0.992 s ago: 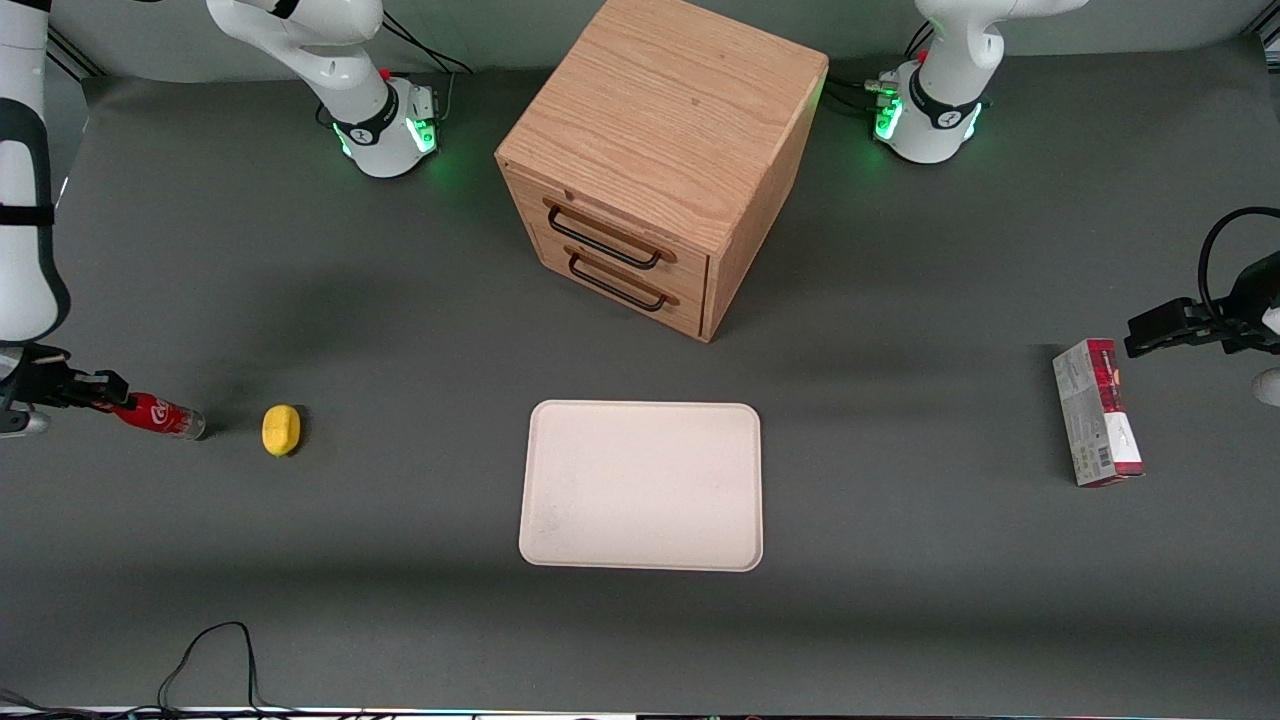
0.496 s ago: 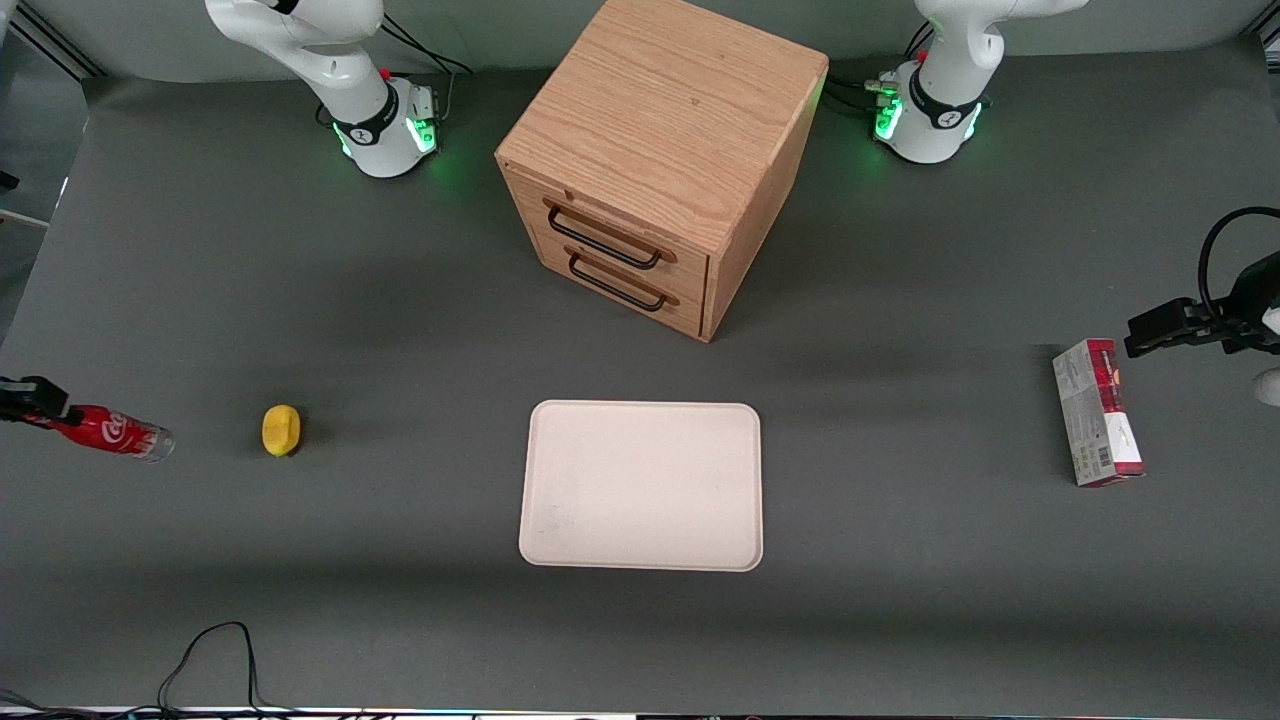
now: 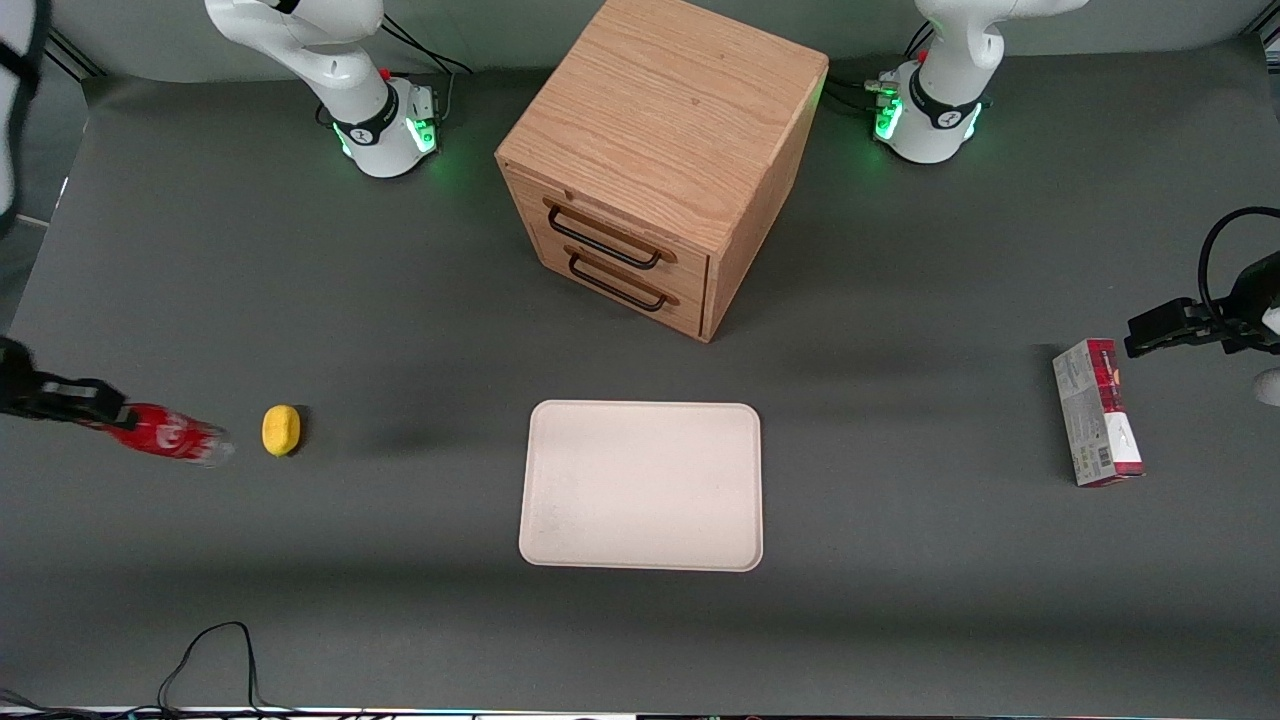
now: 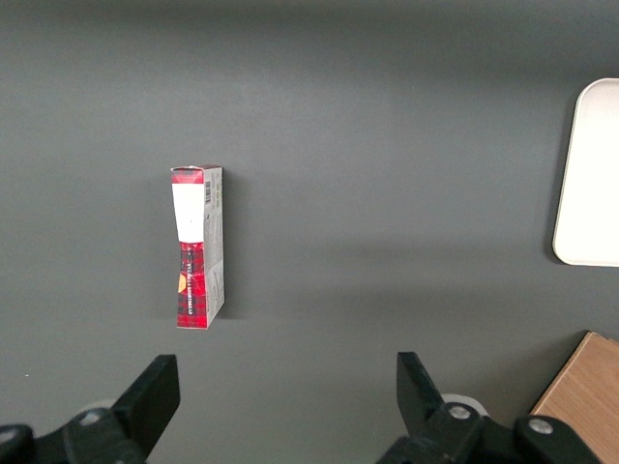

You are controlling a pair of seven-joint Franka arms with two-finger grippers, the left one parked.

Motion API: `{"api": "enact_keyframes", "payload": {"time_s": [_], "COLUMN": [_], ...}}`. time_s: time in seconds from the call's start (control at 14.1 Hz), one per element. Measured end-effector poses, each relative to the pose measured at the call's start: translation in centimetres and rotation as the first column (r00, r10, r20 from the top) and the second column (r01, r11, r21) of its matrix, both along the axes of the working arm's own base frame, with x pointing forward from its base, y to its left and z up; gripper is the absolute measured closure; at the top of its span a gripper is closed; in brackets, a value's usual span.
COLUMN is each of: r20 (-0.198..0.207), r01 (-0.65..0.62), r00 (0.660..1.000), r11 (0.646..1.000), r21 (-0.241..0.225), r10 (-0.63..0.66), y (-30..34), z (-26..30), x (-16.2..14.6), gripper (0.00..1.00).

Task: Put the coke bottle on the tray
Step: 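Lift the red bottle and carry it toward the white tray, then lower the bottle upright onto the tray's edge and open the gripper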

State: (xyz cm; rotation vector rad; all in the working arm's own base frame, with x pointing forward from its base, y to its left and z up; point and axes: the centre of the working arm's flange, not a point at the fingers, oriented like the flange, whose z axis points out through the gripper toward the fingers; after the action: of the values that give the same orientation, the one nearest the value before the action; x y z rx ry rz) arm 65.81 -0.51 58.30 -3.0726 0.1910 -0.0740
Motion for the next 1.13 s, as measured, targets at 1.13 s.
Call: {"api": "enact_keyframes", "payload": {"time_s": [1.13], "r20": [0.007], "r01": [0.085], "r00": [0.996], "r11": [0.996], "r21": [0.003], "r10": [-0.085], "y": [31.9], "z": [-15.5], "x": [2.8], "gripper": [0.65]}}
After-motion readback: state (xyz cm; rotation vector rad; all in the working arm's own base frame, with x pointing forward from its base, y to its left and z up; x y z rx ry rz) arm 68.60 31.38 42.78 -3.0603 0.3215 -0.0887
